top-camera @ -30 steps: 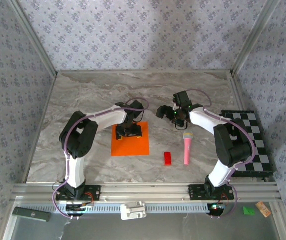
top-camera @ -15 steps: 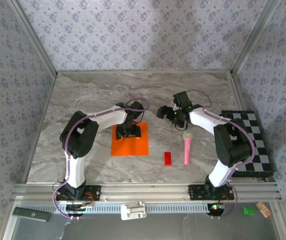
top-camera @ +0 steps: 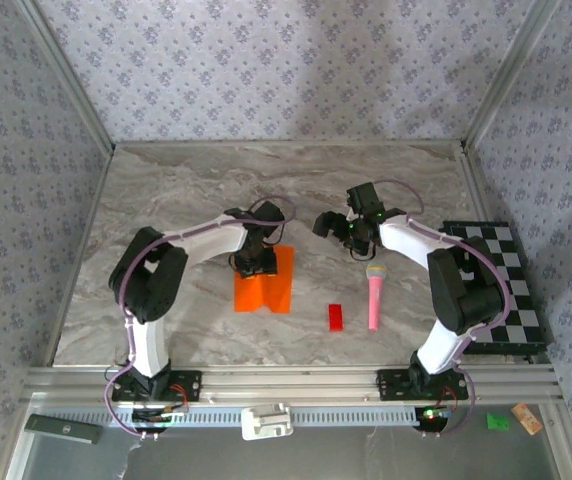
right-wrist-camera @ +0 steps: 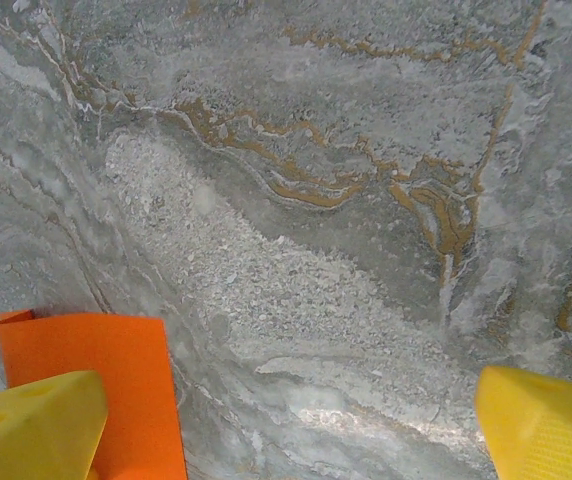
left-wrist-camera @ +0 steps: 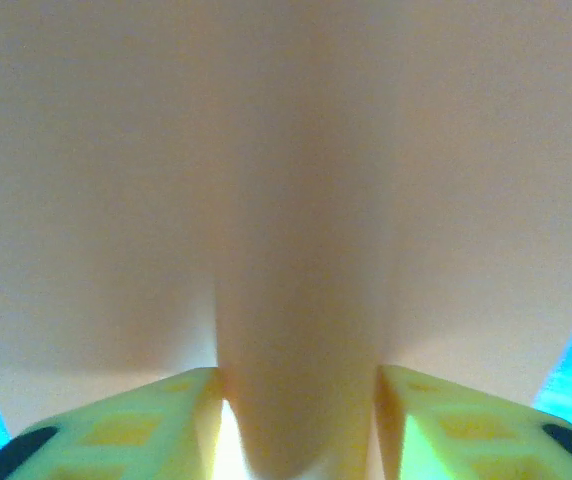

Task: Fold a paper plane with a square sheet of paper (pick it up from the middle)
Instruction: First fold the square sheet of paper in half at the center of the table, then hold the square sheet of paper at the center of the table.

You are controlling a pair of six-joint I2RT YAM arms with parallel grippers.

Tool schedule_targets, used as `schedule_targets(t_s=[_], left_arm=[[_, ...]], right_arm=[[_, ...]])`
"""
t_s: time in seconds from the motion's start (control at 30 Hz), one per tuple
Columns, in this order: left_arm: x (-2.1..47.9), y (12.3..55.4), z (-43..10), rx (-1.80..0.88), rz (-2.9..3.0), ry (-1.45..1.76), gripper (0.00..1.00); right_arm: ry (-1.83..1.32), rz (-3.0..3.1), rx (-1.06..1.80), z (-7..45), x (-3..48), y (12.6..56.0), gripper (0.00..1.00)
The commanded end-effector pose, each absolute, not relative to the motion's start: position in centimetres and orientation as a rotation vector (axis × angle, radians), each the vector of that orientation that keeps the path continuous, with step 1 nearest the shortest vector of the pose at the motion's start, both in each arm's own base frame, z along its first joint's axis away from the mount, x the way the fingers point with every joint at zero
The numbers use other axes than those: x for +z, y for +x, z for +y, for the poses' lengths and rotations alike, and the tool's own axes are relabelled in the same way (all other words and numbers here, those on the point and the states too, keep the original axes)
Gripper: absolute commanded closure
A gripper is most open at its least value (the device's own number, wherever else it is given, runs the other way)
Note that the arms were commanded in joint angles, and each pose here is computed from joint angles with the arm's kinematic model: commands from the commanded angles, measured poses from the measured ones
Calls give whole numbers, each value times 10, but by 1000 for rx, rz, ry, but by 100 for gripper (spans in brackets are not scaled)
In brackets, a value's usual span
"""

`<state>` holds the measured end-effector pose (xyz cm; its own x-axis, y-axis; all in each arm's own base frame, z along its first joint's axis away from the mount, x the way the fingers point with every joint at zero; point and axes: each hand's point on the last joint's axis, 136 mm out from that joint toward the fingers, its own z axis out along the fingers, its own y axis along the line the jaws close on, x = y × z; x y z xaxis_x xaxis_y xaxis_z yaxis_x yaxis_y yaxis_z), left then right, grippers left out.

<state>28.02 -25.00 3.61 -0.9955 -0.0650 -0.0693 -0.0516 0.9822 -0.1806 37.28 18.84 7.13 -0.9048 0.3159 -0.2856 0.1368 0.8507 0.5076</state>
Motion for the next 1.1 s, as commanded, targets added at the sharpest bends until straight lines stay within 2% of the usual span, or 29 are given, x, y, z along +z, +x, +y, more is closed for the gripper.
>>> schedule_targets(t_s=[0.0,0.2,0.33,0.47,0.6,0.97,1.07], left_arm=[[100,303,-285,-727,2851,-55,64],[152,320,-299,-1163,2622,-75,69],[144,332,-300,-1292,2569,-158,71],[114,339,-292,-1225,2612,-235,72],[79,339,-278,-1085,2676,-312,73],[33,327,-254,-899,2762,-341,80],[28,325,-251,-875,2780,-341,80]], right_arm=[[364,2629,712,183,80,377,3],[308,2527,856,188,103,383,4],[233,2494,974,202,111,382,7],[177,2488,1077,220,111,377,13],[110,2530,1120,241,101,367,24],[-23,2728,1111,295,52,346,71],[-37,2778,1083,301,40,343,77]])
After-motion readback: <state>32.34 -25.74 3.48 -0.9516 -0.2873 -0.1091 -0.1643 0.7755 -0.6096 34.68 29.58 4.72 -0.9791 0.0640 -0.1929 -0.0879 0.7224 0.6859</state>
